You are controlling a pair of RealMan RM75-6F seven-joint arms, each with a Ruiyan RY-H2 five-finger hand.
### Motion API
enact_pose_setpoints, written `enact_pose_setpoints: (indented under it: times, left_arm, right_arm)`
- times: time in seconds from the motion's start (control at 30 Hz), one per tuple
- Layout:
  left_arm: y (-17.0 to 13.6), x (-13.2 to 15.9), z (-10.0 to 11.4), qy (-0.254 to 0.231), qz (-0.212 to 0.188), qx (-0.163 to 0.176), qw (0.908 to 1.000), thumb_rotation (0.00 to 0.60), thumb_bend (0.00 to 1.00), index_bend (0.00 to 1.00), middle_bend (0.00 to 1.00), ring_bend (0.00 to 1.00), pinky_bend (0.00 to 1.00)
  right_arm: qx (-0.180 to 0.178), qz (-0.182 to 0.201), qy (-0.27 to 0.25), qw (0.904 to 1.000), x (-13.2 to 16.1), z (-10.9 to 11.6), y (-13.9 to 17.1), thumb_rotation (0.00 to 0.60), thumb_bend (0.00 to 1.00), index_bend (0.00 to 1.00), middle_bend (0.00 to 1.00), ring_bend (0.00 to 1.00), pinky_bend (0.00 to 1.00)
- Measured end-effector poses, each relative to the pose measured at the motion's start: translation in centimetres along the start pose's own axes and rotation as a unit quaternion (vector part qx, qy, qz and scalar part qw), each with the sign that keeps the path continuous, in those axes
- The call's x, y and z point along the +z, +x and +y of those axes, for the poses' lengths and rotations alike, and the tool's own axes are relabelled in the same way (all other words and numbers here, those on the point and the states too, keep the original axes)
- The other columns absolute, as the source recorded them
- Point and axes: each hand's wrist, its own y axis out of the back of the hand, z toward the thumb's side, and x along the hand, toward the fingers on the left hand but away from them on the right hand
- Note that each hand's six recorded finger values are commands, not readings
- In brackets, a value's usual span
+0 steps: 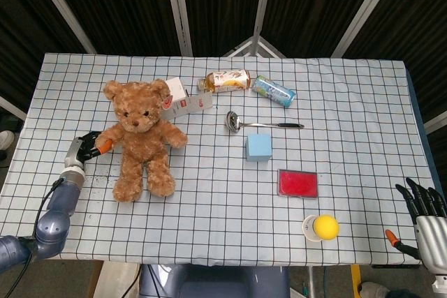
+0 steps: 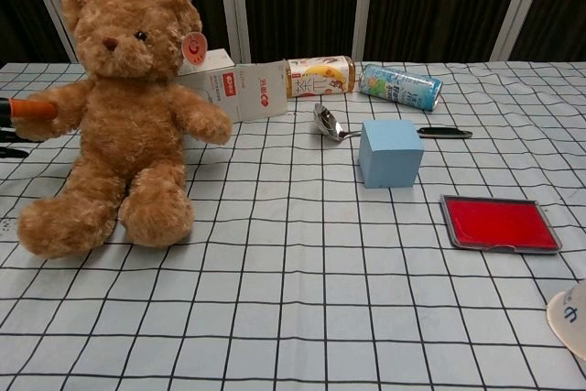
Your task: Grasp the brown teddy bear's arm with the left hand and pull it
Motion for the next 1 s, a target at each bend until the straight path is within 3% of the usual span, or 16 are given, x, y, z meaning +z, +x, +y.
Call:
enact_pose_setpoints:
  times: [0.2, 0.33, 0.43, 0.53, 0.7, 1.0]
  left_arm:
    - [0.8, -1.1, 1.0, 0.006, 0.016, 0.009, 0.9998, 0.600, 0.52, 0.45, 0.48, 0.10, 0.04]
    - [0.8, -1.4, 1.0, 0.010, 0.017, 0.005, 0.9998, 0.600, 0.43, 0.37, 0.42, 0.05, 0.02]
    - [0.8, -1.4, 0.8, 0.011, 0.017, -0.002, 0.9998, 0.600, 0.37, 0.28, 0.33, 0.00, 0.00]
    - [0.7, -1.4, 0.6, 0.015, 0.013, -0.009, 0.9998, 0.600, 0.35, 0.14, 0.18, 0.00, 0.00]
    - [0.6, -1.3, 0.7, 0.024, -0.001, -0.008, 0.9997, 0.600, 0.33, 0.02, 0.02, 0.00, 0.00]
    - [0.2, -1.1, 1.7, 0.013, -0.029, 0.010, 0.9994, 0.600, 0.33, 0.00, 0.00, 0.00, 0.00]
  right_arm:
    - [0.002, 0.000, 0.002, 1.0000, 0.1, -0.1, -0.1, 0.600, 0.22, 0.12, 0.06, 0.08, 0.00]
    - [0.003, 0.000, 0.001, 1.0000, 0.1, -0.2, -0.1, 0.600, 0.22, 0.12, 0.06, 0.08, 0.00]
    - [0.002, 0.001, 0.001, 1.0000, 0.1, -0.1, -0.1, 0.600, 0.22, 0.12, 0.06, 0.08, 0.00]
    - [0.001, 0.001, 0.000, 1.0000, 0.1, -0.1, 0.0, 0.600, 0.22, 0.12, 0.06, 0.08, 0.00]
    - [0.001, 0.001, 0.000, 1.0000, 0.1, -0.1, 0.0, 0.600, 0.22, 0.12, 0.06, 0.08, 0.00]
    - [0.005, 0.001, 0.001, 1.0000, 0.1, -0.1, 0.0, 0.600, 0.22, 0.12, 0.06, 0.08, 0.00]
